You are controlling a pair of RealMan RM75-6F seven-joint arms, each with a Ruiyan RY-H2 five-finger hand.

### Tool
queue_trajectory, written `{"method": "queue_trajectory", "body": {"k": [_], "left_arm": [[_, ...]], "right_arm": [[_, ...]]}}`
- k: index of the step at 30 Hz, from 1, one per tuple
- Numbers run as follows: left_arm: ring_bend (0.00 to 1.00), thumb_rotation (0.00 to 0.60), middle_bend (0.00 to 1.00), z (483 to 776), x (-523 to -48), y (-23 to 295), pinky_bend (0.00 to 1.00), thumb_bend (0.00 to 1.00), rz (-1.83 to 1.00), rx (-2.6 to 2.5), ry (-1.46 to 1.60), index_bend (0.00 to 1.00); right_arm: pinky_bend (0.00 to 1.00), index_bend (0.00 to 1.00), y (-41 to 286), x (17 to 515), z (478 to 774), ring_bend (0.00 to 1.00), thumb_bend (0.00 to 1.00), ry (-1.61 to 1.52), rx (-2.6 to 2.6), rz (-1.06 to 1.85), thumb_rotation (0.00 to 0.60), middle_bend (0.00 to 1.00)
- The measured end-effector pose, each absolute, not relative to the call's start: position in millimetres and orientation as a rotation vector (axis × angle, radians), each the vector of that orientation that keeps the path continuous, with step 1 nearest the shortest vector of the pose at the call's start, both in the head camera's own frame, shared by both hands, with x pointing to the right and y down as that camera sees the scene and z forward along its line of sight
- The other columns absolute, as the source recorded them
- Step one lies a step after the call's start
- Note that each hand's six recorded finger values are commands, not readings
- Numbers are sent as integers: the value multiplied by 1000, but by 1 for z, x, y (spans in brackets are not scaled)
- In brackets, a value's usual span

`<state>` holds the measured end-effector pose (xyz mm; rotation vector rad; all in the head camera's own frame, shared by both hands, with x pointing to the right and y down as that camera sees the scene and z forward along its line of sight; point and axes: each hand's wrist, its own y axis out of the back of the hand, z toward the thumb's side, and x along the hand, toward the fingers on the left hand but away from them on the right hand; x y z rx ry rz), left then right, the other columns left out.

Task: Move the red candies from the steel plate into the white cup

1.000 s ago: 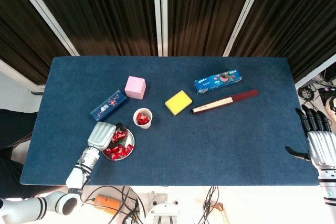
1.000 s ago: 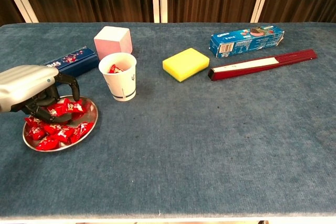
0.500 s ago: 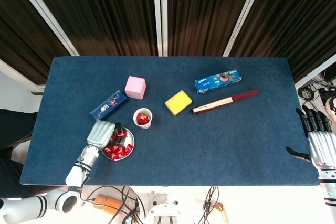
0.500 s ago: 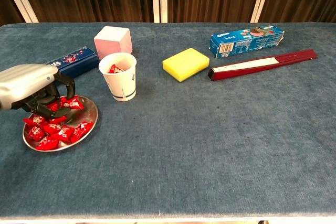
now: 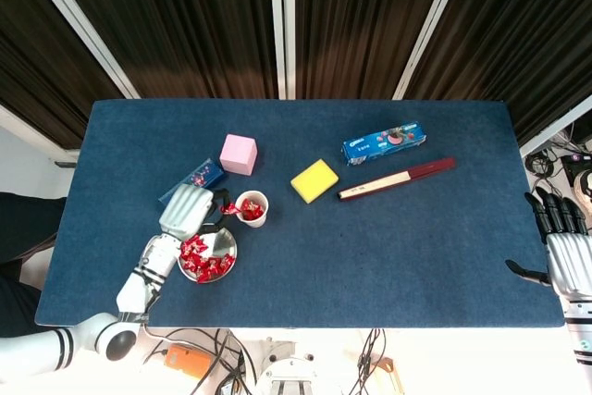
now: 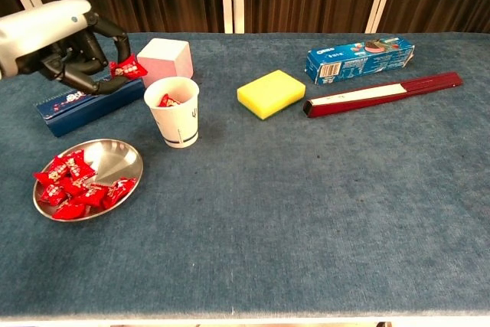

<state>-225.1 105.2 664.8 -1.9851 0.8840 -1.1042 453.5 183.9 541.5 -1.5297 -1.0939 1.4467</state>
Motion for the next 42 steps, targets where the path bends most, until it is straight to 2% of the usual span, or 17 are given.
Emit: {"method": "queue_trajectory", "body": {"k": [6,10,13,21,25,31,35,42], "left_arm": [[871,575,969,675,-199,89,808,392,-1135,-2016,824,592],[871,578,969,683,-191,86,808,314,-1167,-2019,788,531],[870,585,969,686,-191,87,809,243,-1184,-2015,784,461],[865,586,969,673,-210,92,808,219,-1183,-1977,834,393],[864,587,969,661,-234,100,808,225,-1172,-1949,888,399],[863,598,969,652,-279,128,808,232,-1208,-1896,903,419],[863,600,969,661,-298,147,808,232,-1264,-1869,820,431],[861,600,969,686,-305,162,808,233,-1308,-1822,632,432]], "right_arm": [[0,0,186,460,541,0,151,-1107,-1520,1459,600,10],[0,0,186,463,542,0,152,-1109,-1518,1469,600,10],[0,0,185,464,544,0,150,-1107,-1521,1469,600,10],[0,0,183,461,544,0,152,-1101,-1524,1461,600,10],[0,0,181,460,545,0,151,-1101,-1526,1458,600,10],[0,0,179,455,546,0,151,-1090,-1537,1447,600,10],[0,0,178,451,547,0,152,-1082,-1542,1442,600,10],[0,0,178,448,546,0,151,-1079,-1542,1440,600,10]]}}
